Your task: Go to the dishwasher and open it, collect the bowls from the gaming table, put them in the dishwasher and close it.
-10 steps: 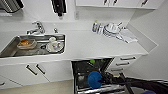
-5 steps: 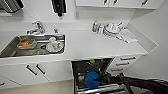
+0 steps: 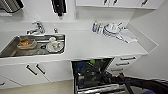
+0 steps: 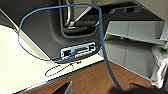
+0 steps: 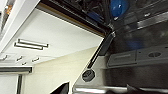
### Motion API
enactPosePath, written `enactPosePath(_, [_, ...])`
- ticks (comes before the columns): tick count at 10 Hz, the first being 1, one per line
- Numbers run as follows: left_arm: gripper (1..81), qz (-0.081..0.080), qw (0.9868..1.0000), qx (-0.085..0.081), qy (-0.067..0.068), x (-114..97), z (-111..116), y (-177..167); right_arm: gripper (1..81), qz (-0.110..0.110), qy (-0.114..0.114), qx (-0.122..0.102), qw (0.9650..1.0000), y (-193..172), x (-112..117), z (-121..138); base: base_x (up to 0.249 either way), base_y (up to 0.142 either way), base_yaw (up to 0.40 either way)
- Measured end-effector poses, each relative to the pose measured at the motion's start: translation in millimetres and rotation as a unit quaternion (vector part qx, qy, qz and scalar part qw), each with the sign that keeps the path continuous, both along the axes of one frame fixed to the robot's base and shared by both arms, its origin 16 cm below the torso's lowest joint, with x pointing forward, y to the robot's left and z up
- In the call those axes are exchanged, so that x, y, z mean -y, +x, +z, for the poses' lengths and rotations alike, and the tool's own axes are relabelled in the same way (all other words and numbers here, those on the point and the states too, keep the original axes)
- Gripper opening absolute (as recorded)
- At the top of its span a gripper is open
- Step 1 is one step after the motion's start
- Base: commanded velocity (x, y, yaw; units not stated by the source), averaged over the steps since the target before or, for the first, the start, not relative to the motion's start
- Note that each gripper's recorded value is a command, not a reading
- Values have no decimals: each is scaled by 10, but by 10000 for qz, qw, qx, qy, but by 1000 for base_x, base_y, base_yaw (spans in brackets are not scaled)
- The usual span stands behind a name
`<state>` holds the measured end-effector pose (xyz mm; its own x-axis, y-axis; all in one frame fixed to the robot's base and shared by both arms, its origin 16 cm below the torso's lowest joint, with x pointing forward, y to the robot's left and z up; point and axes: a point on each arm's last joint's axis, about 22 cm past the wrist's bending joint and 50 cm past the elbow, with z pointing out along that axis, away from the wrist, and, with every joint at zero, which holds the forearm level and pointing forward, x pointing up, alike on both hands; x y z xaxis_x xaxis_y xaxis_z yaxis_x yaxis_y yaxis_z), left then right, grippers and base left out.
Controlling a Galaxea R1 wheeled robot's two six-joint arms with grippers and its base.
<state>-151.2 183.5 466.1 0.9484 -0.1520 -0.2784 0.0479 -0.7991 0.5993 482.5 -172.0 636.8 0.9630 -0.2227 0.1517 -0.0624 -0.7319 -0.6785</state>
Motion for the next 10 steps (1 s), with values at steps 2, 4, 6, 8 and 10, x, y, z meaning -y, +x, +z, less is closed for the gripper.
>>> enactPosePath(2, [811, -29, 9985, -123, 542, -30, -154, 4, 811, 76, -185, -248, 9995, -195, 328, 30, 0, 0, 0])
enactPosePath(4, [811, -178, 9952, -212, 935, 79, -274, 18, 811, 50, -438, -552, 9975, -531, 842, 52, 0, 0, 0])
enactPosePath(6, [811, -257, 9933, -277, 1094, 123, -298, -13, 811, 24, -658, -1153, 9911, -1255, 1247, -123, 0, 0, 0])
enactPosePath(8, [811, -275, 9918, -274, 1215, -20, -330, 15, 811, 67, -718, -1926, 9786, -2316, 1385, -360, 0, 0, 0])
enactPosePath(10, [811, -285, 9908, -223, 1302, -154, -376, 97, 811, 3, -766, -2404, 9676, -3048, 1498, -463, 0, 0, 0])
